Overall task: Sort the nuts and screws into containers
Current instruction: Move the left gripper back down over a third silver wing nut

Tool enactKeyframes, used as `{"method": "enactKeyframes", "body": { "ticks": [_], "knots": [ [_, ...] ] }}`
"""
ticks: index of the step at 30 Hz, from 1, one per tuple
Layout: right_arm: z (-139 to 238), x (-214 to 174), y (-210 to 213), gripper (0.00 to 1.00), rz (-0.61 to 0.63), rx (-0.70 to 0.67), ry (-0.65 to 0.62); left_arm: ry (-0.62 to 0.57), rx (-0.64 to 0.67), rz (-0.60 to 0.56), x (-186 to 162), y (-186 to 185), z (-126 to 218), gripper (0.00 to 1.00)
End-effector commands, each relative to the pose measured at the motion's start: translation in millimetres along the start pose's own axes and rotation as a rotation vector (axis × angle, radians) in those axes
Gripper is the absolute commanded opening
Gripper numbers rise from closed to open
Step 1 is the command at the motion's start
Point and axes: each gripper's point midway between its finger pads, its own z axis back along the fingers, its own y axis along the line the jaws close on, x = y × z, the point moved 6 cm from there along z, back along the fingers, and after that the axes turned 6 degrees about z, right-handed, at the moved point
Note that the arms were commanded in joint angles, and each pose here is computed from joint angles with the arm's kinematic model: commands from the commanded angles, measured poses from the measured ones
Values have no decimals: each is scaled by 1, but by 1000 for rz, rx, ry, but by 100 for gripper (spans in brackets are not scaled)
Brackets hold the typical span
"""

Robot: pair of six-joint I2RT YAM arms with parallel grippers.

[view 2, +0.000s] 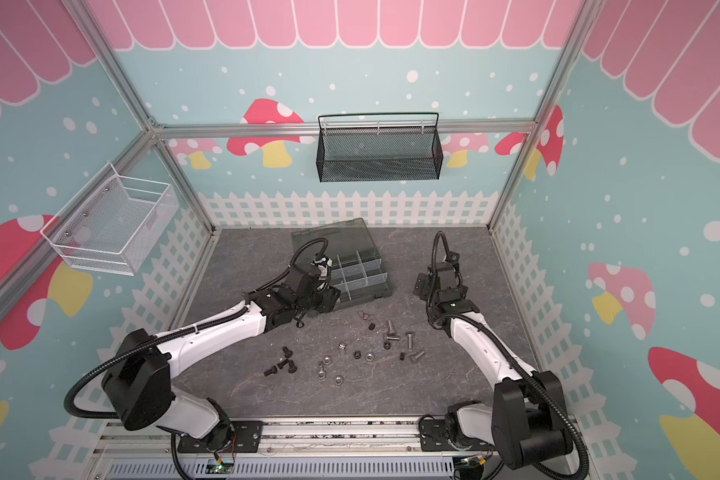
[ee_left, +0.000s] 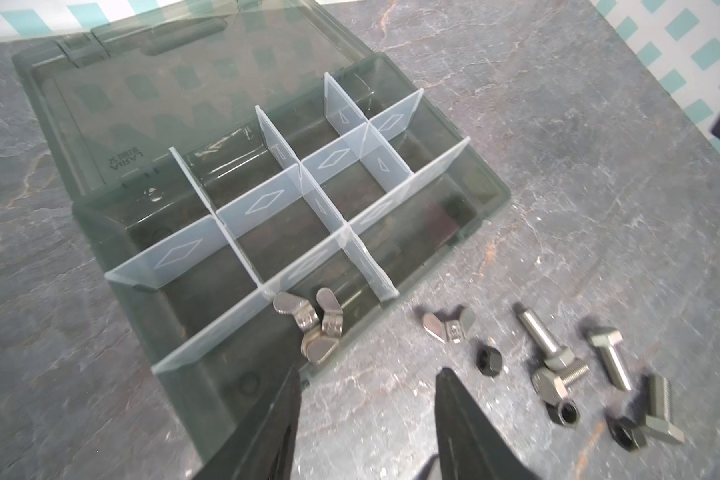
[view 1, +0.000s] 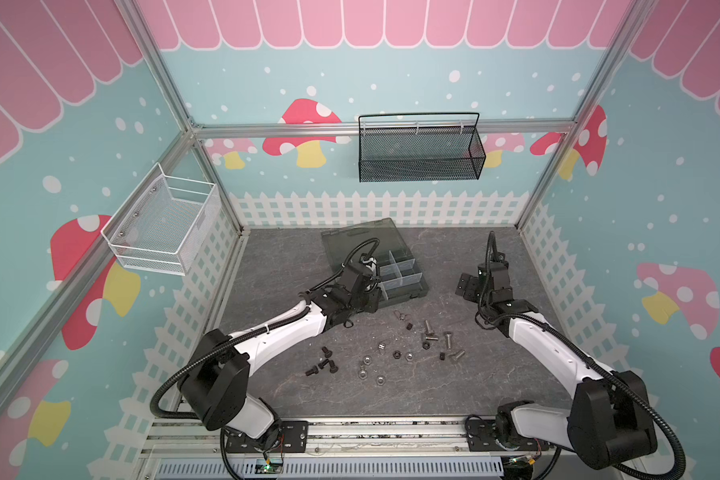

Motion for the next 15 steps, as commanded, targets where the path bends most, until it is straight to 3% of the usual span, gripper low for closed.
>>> {"method": "enactKeyframes", "body": {
  "ticks": [1, 9, 15],
  "knots": [
    [4, 3, 2, 98, -9, 1, -8, 71, 56, 12, -30, 2, 8, 55],
    [5, -3, 0, 98, -18, 0, -3, 151, 46, 33, -74, -11, 10, 63],
    [9, -4, -3, 98, -20, -7, -9, 232, 33, 19, -96, -20, 3, 63]
  ]
}}
